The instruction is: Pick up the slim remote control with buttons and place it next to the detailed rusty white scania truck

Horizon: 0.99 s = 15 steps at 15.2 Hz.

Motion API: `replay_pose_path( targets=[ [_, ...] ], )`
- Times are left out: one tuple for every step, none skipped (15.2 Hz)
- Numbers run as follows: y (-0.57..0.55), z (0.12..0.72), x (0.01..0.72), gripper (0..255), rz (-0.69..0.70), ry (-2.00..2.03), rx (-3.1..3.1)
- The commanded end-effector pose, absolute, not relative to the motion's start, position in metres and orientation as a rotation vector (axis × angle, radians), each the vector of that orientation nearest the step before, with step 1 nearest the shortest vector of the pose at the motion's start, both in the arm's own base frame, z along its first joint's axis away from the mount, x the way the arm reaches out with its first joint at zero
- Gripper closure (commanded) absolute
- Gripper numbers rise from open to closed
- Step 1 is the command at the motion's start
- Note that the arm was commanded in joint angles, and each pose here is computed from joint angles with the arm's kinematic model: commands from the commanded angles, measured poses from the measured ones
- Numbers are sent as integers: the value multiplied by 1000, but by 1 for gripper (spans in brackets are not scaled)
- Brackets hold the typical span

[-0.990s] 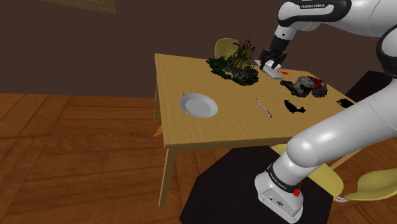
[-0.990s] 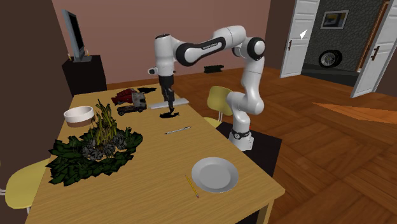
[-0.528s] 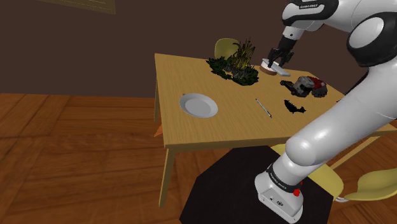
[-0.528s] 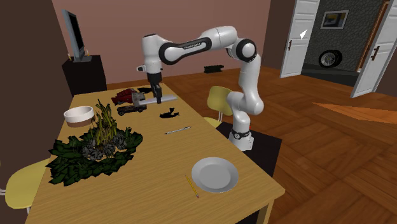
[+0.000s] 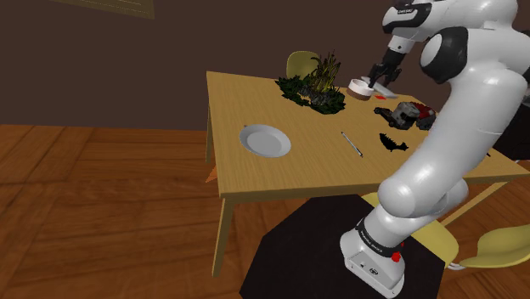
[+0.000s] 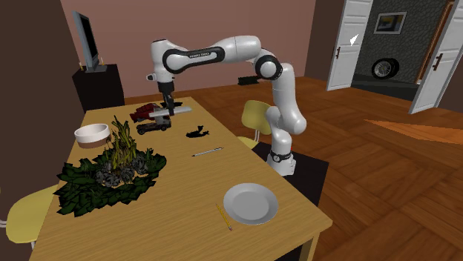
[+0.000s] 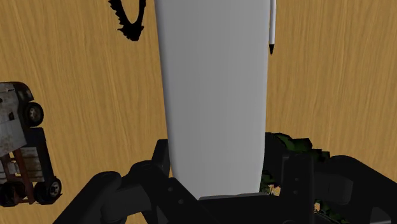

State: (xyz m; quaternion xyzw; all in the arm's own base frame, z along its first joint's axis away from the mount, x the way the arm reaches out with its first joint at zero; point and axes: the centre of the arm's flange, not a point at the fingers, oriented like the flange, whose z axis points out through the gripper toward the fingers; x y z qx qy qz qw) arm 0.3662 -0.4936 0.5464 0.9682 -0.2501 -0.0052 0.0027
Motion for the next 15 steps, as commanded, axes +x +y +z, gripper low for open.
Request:
replay_pose_path(
  targets=[
    [-519,549,364,255,-15,-780,3037],
    [-532,549,363,255,-15,-780,3037],
    [-545,549,362,255,-15,-780,3037],
    [-551,549,362,255,-15,-780,3037],
    [-551,544,362,255,-15,-780,3037],
    [-551,539,362,255,-15,-780,3037],
    [-551,534,362,255,-15,-780,3037],
    [-551,528,362,255,-15,-780,3037],
    [-551,523,362,255,-15,-780,3037],
    [-551,518,362,255,-15,-780,3037],
    [-551,512,362,255,-15,-780,3037],
    [-551,507,362,255,-15,-780,3037],
    [-551,502,362,255,-15,-780,3037],
    [-551,497,362,255,-15,-780,3037],
    [-551,491,362,255,-15,-780,3037]
  ],
)
